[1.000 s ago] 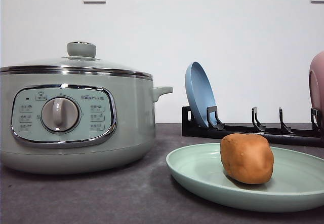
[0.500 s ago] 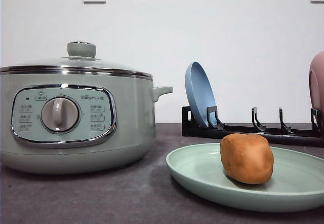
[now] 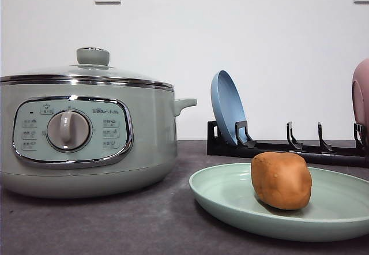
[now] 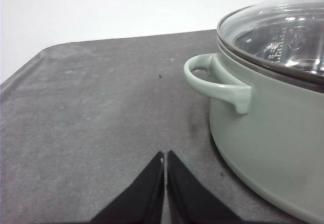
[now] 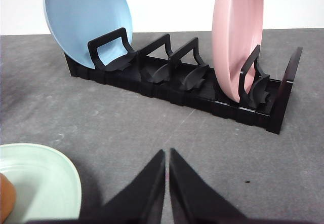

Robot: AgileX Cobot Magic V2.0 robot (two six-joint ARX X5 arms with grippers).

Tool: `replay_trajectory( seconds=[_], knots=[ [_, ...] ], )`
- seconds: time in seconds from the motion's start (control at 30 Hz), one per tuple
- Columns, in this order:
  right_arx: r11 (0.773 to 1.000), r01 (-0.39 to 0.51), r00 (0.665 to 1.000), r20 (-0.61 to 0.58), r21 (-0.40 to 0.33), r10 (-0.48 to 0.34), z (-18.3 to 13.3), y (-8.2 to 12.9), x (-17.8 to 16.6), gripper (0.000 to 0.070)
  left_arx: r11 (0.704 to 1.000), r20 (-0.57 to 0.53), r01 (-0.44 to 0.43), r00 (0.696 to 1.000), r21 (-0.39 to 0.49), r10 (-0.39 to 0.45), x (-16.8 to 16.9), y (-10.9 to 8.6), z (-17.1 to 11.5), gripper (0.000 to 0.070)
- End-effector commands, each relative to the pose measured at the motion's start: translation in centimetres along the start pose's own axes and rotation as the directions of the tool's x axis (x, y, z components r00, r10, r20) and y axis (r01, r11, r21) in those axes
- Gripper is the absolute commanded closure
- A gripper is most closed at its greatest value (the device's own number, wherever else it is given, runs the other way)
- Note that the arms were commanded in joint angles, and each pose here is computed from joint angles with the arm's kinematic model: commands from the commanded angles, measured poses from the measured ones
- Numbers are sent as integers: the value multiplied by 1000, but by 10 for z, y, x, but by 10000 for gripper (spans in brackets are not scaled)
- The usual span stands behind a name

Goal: Transfer potato from steamer to green plate

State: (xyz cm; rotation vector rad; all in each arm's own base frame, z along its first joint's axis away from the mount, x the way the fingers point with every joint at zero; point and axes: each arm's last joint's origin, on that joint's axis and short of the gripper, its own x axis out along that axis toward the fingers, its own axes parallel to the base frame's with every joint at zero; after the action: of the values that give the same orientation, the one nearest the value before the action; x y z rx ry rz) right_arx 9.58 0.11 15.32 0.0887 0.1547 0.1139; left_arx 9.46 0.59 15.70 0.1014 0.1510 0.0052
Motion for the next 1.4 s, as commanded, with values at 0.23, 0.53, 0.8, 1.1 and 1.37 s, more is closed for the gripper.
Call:
replay_trajectory(
  seconds=[0.23,0.53,0.8,1.1,1.37],
  knots=[
    [1000,0,1000,2,-8,0,-1,0,0,700,1000,-27,-2,1000,-8,2,2,0,-7,700],
    [1000,0,1000,2,-8,0,-1,0,0,700,1000,-27,-2,1000,-8,2,2,0,-7,700],
    [1000,0,1000,2,-8,0,-1,0,0,700,1000,-27,-2,1000,-8,2,2,0,-7,700],
    [1000,0,1000,2,-8,0,-1,0,0,700,1000,-27,-2,1000,-8,2,2,0,-7,700],
    [1000,0,1000,2,-8,0,-1,0,0,700,1000,-27,-2,1000,-8,2,2,0,-7,700]
  ],
)
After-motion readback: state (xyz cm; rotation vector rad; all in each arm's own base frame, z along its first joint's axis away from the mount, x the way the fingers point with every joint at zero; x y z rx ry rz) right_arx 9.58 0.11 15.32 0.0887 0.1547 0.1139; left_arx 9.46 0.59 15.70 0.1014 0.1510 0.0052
